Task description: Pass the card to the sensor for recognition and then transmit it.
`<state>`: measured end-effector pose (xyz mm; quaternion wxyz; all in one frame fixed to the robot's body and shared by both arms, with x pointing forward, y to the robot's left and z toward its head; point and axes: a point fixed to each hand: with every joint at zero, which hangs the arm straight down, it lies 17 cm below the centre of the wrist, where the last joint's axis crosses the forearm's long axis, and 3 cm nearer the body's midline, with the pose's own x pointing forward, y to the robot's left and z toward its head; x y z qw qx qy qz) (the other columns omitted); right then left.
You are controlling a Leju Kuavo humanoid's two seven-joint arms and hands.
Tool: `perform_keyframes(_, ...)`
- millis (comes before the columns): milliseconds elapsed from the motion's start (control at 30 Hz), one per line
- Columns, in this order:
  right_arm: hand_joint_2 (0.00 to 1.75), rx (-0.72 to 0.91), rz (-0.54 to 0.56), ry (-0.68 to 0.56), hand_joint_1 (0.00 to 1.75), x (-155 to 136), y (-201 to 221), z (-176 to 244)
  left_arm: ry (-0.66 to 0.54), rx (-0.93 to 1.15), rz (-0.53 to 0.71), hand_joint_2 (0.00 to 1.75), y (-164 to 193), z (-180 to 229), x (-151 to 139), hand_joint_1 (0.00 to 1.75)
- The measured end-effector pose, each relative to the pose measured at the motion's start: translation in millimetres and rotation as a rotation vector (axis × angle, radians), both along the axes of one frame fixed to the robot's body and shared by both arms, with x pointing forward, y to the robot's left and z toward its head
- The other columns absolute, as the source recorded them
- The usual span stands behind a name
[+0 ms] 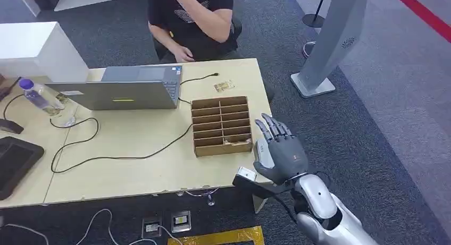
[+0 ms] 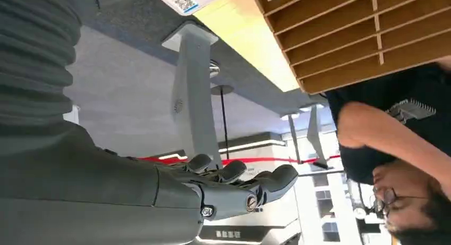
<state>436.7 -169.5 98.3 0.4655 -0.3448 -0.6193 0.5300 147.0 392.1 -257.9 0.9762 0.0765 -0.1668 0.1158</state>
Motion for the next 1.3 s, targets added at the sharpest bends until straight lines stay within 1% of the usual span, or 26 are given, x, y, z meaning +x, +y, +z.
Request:
perform_keyframes(167,1.75,-0.010,0.020,0.038,0.00,-1.3,10.1,-9.2,0.000,0.000,0.000,0.00,-0.1,0.1,0.2,0.00)
perform_keyframes(467,1.75,-0.023,0.032,0.067,0.00,-2.6,17.7,-19.9,-0.001,-0.001,-0.003,0.00,-0.6,0.0,0.4,0.00)
perform_keyframes(667,1.75,-0.011,0.022,0.046,0.00,2.1,21.0,-24.6,-0.001,0.000,-0.010,0.00,-1.0,0.1,0.6,0.00)
perform_keyframes(900,1.75,-0.009,0.026,0.029,0.00,15.3,35.6,-17.6,-0.002,0.000,-0.011,0.00,-1.0,0.2,1.2,0.00)
perform_keyframes(1067,1.75,-0.026,0.003,0.011,0.00,22.8,35.6,-17.1,-0.012,-0.003,-0.025,0.00,-2.3,0.9,3.0,0.00)
perform_keyframes(1300,1.75,-0.038,-0.023,0.017,0.00,29.2,30.2,-21.6,-0.020,-0.008,-0.036,0.00,-3.6,1.4,4.4,0.00)
